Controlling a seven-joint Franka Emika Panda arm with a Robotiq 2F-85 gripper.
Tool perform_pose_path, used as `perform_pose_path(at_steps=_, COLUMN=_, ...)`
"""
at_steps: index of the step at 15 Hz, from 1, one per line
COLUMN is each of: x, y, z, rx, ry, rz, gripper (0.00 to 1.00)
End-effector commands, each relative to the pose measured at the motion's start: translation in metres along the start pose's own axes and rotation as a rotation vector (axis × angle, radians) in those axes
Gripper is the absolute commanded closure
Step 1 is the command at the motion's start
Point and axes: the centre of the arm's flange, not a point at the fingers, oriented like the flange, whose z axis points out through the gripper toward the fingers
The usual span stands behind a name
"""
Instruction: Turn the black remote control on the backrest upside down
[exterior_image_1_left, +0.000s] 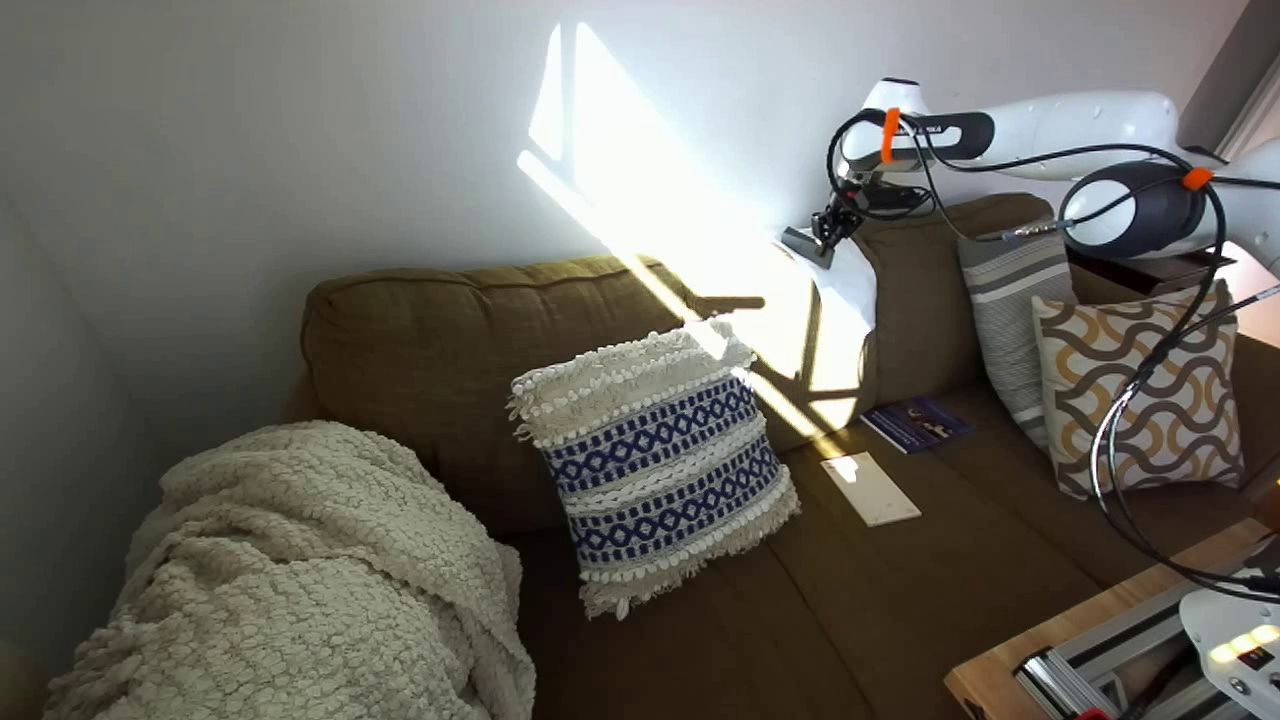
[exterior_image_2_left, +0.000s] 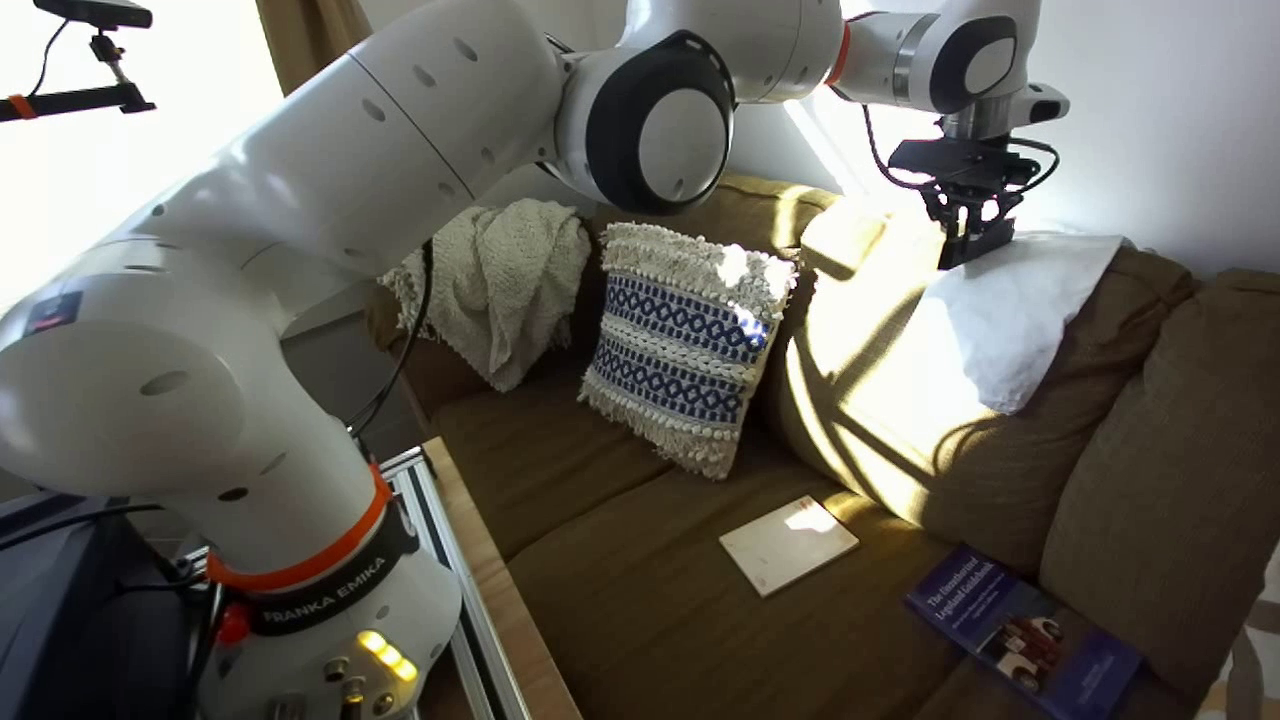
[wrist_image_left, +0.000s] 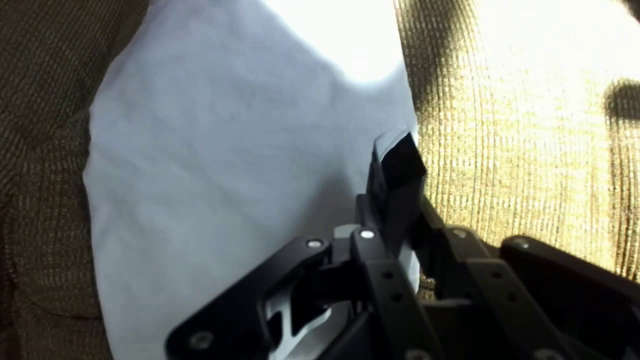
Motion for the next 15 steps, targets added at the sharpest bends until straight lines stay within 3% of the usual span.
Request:
perform_pose_path(at_steps=1, x=-0.014, y=0.024, z=-0.002, rx=0.047, ry=-0.074, rz=0.013, gripper=0.95)
perform_pose_path(at_steps=4, x=-0.019, y=0.038, z=0.002, rx=0.102, ry=-0.073, rz=0.005, gripper=0.95)
perform_pose_path(at_steps=15, x=-0.015, y=0.075, z=0.012, rx=0.250, ry=0.075, rz=-0.126, gripper=0.95)
